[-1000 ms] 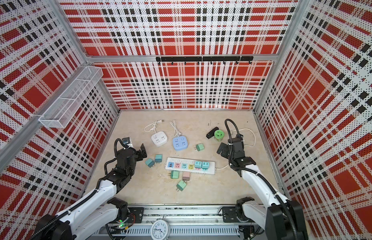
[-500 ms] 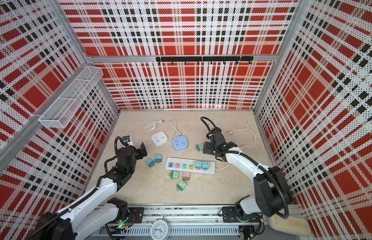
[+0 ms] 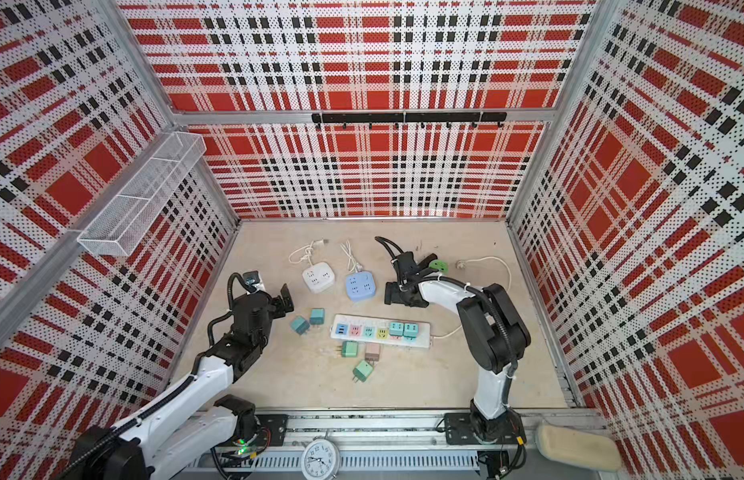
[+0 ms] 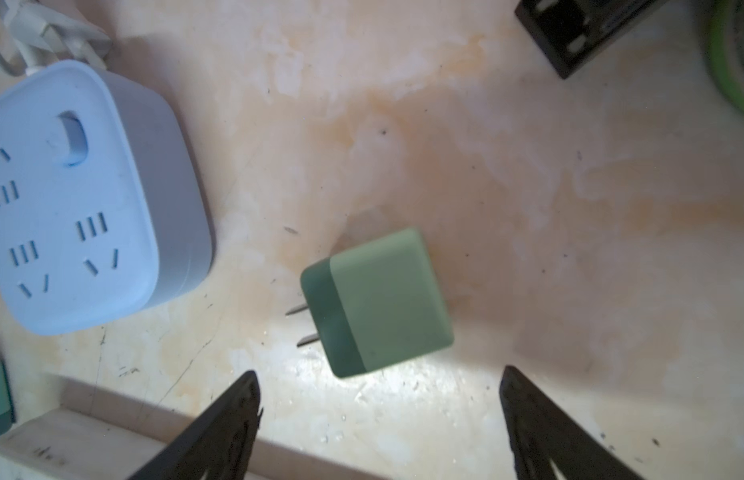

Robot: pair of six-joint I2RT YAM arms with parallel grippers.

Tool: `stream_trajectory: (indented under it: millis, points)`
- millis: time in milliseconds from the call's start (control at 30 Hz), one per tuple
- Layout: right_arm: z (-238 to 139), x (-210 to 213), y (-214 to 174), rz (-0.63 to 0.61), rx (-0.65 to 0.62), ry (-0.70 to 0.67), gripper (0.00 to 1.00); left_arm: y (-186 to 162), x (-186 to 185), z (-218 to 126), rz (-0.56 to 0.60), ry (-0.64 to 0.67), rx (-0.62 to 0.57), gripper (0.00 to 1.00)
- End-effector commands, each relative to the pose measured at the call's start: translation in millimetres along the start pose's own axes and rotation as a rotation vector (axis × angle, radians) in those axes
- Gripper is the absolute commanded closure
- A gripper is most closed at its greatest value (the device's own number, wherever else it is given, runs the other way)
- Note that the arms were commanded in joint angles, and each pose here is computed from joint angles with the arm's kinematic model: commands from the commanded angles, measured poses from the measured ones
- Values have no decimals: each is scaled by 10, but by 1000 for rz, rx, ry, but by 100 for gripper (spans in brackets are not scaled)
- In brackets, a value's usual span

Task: Insert the plug
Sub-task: 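Lower the right gripper and close it on the green adapter near the blue box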

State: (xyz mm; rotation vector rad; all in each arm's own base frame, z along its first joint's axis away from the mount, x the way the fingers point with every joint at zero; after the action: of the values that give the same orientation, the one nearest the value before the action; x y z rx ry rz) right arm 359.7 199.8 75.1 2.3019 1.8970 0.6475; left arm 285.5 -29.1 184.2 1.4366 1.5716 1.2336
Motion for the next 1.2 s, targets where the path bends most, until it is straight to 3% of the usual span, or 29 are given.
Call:
stream_trajectory:
  millis: [0, 267, 467, 700, 1167]
  points:
    - [55, 179, 125, 27, -14, 58, 9, 19, 36, 0, -33, 13, -3, 1]
    - [222, 341, 231, 50, -4, 100, 11, 14, 51, -13, -38, 17, -7, 1]
    - [314, 427, 321, 41, 0, 89, 18, 17, 58, -17, -40, 18, -10, 1]
    - [327, 435, 283, -23, -9, -23, 23, 22, 67, -23, -46, 21, -13, 1]
    - [301, 137, 117, -84, -25, -246, 22, 10, 91, -46, -53, 25, -20, 1]
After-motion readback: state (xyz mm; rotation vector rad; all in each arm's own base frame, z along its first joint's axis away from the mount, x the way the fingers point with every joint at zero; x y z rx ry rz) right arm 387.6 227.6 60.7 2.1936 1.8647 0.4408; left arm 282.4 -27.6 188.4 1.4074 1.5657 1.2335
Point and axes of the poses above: each gripper's point midway between its finger pads, its own z axis out along the fingers, its own x axis along the line the jaws close on, y = z × x, the point moved 4 cm from there along -z, back along the fingers, and after that the axes turned 9 degrees about z, right-handed, at the moved point
